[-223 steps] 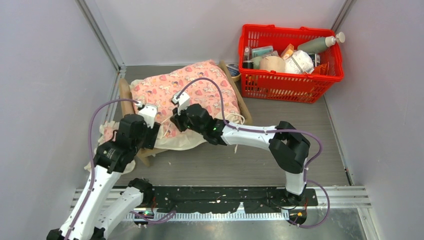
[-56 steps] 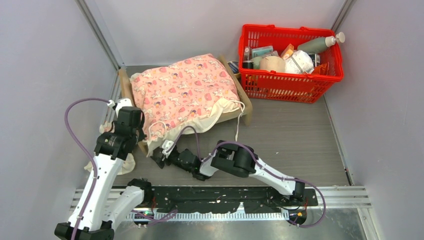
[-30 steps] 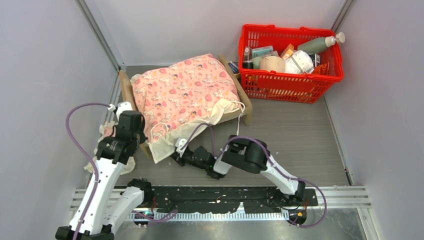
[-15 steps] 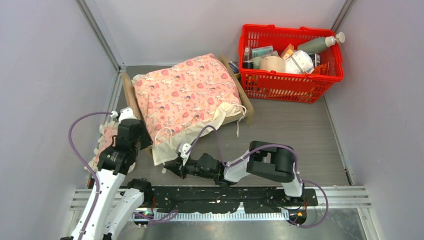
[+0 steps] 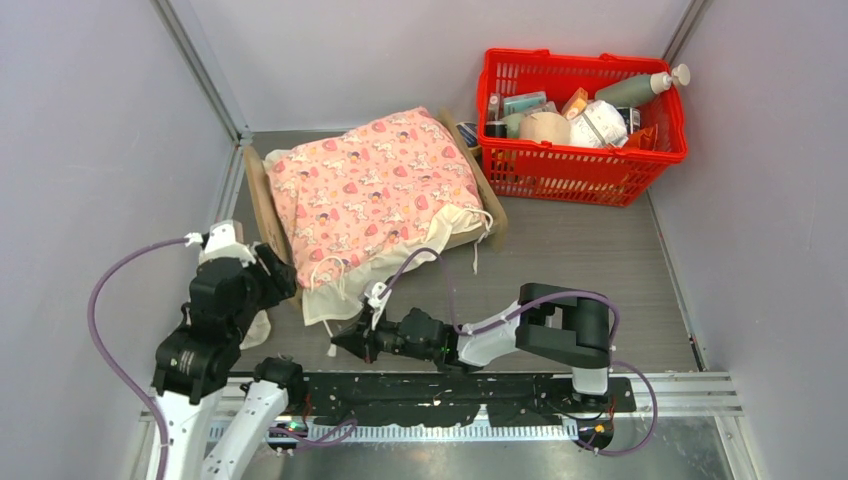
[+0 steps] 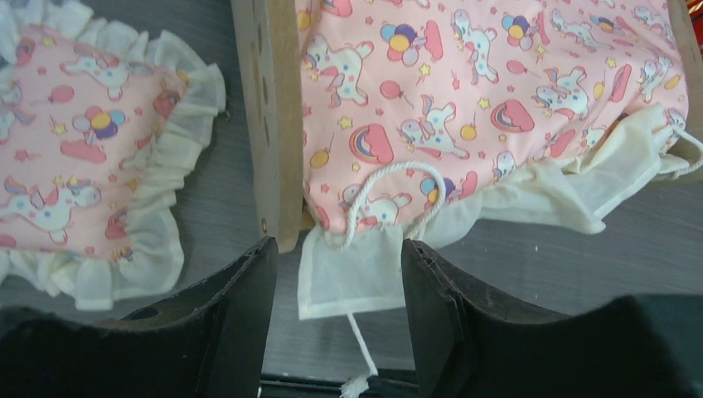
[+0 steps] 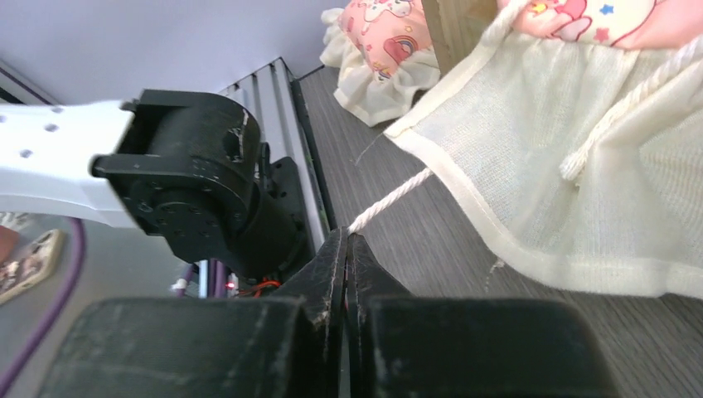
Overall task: Set up the pet bed
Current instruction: Cross the ropes on the bed frame.
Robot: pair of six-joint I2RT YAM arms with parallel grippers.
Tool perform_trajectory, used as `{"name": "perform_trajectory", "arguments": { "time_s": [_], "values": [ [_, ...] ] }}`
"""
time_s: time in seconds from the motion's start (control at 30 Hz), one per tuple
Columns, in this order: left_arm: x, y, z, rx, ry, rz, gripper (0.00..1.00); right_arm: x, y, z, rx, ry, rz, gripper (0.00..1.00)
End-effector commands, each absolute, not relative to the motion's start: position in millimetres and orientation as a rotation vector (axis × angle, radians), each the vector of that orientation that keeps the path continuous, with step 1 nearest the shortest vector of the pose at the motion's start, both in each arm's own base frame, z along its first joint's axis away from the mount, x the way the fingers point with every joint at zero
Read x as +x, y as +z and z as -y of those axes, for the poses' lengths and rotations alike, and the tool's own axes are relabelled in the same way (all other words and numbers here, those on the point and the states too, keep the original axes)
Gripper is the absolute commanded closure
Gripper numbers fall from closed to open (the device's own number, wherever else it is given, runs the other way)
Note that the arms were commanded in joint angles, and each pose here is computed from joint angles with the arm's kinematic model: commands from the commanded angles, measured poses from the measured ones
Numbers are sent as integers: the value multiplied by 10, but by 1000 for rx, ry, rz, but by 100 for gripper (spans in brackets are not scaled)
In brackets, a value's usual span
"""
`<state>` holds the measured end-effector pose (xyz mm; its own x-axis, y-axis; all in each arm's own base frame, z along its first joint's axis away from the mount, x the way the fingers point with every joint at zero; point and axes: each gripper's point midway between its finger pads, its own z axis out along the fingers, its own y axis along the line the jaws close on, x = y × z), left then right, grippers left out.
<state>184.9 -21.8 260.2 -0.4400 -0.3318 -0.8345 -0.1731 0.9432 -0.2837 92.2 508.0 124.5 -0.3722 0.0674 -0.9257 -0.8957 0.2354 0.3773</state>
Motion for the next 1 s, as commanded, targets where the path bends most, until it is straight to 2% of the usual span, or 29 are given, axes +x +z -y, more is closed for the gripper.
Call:
{"name": "perform_trajectory", "arguments": {
  "time_s": [0.0, 0.13, 0.27, 0.37, 0.57, 0.63, 0.67, 0.77, 0.8, 0.97],
  "values": [
    [1509, 2410, 178, -435, -222, -2071, 39, 560, 1755, -5153, -786, 1532, -1524, 95],
    [1578, 2410, 182, -396, -241, -1980, 32, 556, 1656, -5164, -771, 1512, -1556, 95],
    [1759, 2222, 280, -365, -245, -2043, 33, 756, 1448, -5105, -743, 1360, -1617, 95],
    [1902, 2082, 194, -356, -130, -2112, 31, 818, 1368, -5054, -748, 1310, -1638, 95],
    [2183, 2187, -51, -380, 65, -2046, 33, 858, 1317, -5052, -757, 1308, -1648, 95],
    [2250, 2186, -102, -407, 102, -2029, 44, 880, 1345, -5076, -766, 1308, -1641, 95],
    [2267, 2181, -161, -438, 138, -2019, 53, 907, 1357, -5093, -769, 1303, -1641, 95],
    [2213, 2209, -357, -538, 254, -1994, 95, 1008, 1382, -5117, -786, 1281, -1636, 95],
    [2169, 2230, -427, -569, 293, -1983, 100, 1036, 1415, -5134, -785, 1281, -1629, 95],
    [1961, 2330, -588, -695, 318, -1910, 100, 1246, 1415, -5151, -847, 1241, -1632, 95]
  ]
}}
